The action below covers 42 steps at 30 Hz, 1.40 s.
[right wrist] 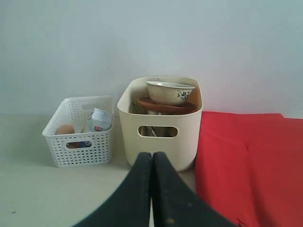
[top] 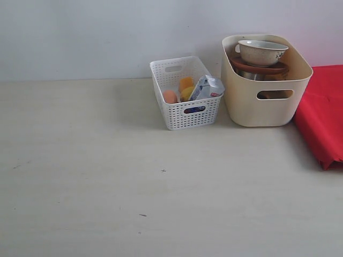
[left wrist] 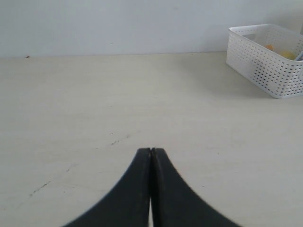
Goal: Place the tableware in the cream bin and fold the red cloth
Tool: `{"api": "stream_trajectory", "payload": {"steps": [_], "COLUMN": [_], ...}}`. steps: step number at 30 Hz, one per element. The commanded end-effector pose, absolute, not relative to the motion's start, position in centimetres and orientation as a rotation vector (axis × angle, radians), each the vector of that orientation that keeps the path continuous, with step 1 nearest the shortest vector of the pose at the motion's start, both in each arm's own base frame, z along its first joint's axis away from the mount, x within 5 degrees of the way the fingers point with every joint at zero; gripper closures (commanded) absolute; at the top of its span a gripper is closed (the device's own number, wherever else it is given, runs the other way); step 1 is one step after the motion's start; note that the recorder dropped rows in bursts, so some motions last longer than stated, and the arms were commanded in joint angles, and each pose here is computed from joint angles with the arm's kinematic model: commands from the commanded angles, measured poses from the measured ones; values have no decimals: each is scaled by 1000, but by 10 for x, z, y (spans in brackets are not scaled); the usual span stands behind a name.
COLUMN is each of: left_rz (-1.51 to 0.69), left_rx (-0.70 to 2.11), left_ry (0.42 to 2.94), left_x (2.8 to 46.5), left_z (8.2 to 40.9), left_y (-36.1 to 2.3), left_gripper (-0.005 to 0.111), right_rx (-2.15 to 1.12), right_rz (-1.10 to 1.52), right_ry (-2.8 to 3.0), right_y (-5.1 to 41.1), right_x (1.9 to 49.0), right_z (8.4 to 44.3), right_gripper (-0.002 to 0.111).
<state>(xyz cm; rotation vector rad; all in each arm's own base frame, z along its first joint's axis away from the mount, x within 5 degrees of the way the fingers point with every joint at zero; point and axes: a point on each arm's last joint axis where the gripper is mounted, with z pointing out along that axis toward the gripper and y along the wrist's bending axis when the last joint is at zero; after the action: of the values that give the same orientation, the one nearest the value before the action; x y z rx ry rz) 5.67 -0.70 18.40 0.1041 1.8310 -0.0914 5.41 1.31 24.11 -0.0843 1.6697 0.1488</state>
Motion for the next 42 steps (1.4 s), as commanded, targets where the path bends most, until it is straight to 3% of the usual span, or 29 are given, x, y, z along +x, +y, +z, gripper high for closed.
{"api": "stream_trajectory", "payload": {"steps": [1,11,22,42], "left_rz": [-105,-105,-105,-105], "left_rx": [85,85,85,85], "left_ry": [1829,1829,1829,1829], "left_x": [56,56,56,56], "left_z": [183,183,183,183], "left_y": [-7,-7,-7,-7], "left_gripper": [107,107,107,107], "right_rx": [-93,-96,-56,-56], "right_rz": [151,166,144,127], "right_ry": [1686,1702,1728,1725], "right_y": [14,15,11,10], "right_x": [54,53,59,60], "right_z": [238,237,209,206], "right_gripper": [108,108,108,108]}}
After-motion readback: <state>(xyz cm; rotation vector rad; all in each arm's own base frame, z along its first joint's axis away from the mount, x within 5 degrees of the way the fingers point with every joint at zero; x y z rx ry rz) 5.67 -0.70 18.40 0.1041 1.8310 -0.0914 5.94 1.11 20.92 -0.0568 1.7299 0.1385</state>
